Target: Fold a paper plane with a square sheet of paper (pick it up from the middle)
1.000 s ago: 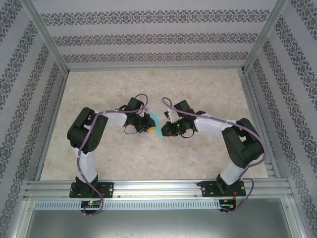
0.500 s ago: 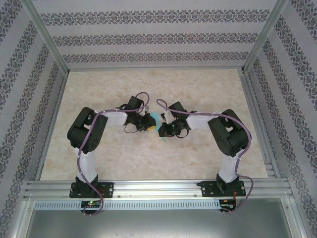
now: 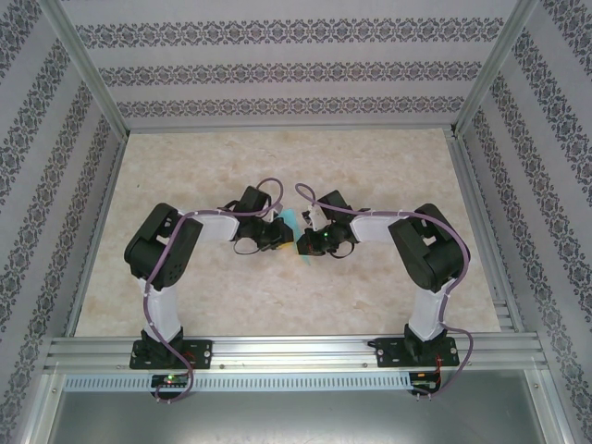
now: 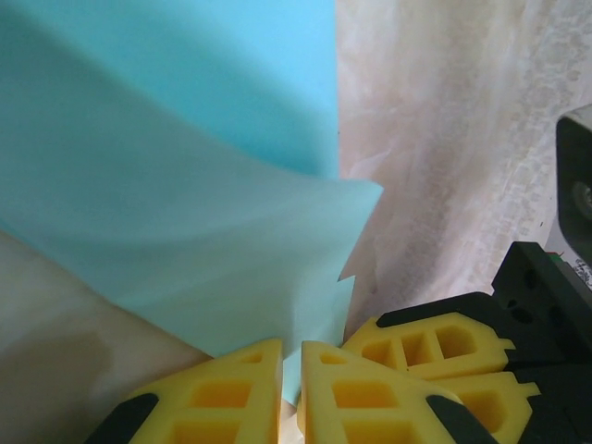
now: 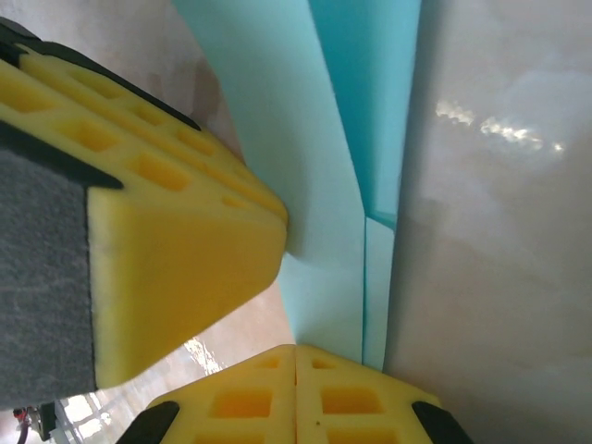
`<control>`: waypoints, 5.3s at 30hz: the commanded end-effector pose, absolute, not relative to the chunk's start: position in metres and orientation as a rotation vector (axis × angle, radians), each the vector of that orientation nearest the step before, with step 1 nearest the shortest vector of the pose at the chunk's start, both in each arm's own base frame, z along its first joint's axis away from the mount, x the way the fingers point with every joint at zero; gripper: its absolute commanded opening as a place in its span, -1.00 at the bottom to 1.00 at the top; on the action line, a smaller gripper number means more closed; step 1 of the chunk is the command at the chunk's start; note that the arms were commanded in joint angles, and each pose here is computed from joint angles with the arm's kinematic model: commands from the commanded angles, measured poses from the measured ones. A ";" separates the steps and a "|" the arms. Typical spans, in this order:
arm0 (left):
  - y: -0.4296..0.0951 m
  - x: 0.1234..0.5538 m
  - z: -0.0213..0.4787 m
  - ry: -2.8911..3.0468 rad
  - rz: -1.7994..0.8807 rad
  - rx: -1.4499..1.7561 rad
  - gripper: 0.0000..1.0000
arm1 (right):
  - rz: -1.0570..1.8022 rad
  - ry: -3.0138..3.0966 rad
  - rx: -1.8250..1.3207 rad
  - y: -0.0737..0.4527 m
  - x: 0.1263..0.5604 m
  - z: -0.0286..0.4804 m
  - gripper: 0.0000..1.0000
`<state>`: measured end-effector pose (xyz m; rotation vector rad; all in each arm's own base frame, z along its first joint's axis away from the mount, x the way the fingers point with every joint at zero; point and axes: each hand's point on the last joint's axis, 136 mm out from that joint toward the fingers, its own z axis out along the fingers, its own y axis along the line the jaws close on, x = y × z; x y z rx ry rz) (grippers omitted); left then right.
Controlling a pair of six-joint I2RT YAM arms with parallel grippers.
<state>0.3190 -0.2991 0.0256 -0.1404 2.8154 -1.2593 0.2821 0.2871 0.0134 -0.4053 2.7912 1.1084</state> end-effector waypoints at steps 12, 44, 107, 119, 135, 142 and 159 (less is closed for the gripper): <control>-0.289 0.340 0.012 2.884 -0.909 0.058 -0.70 | 0.922 3.024 -0.336 0.247 0.246 -0.030 -0.87; -0.214 0.419 0.001 2.809 -0.784 -0.103 -0.71 | 0.941 3.046 -0.245 0.226 0.236 -0.032 -0.87; -0.242 0.390 -0.015 2.827 -0.880 -0.163 -0.82 | 0.889 3.097 -0.098 0.214 0.234 -0.047 -1.00; -0.204 0.422 -0.016 2.803 -0.845 -0.213 -0.81 | 0.918 3.086 -0.085 0.217 0.236 -0.047 -1.00; -0.192 0.436 0.043 2.769 -0.758 -0.210 -0.70 | 1.072 2.804 -0.153 0.255 0.287 0.027 -0.69; -0.176 0.411 0.078 2.772 -0.650 -0.313 -0.25 | 1.026 2.576 -0.146 0.240 0.314 0.086 -0.17; -0.261 0.321 0.088 2.902 -0.214 -0.316 0.63 | 0.667 2.460 0.148 0.141 0.358 0.070 0.65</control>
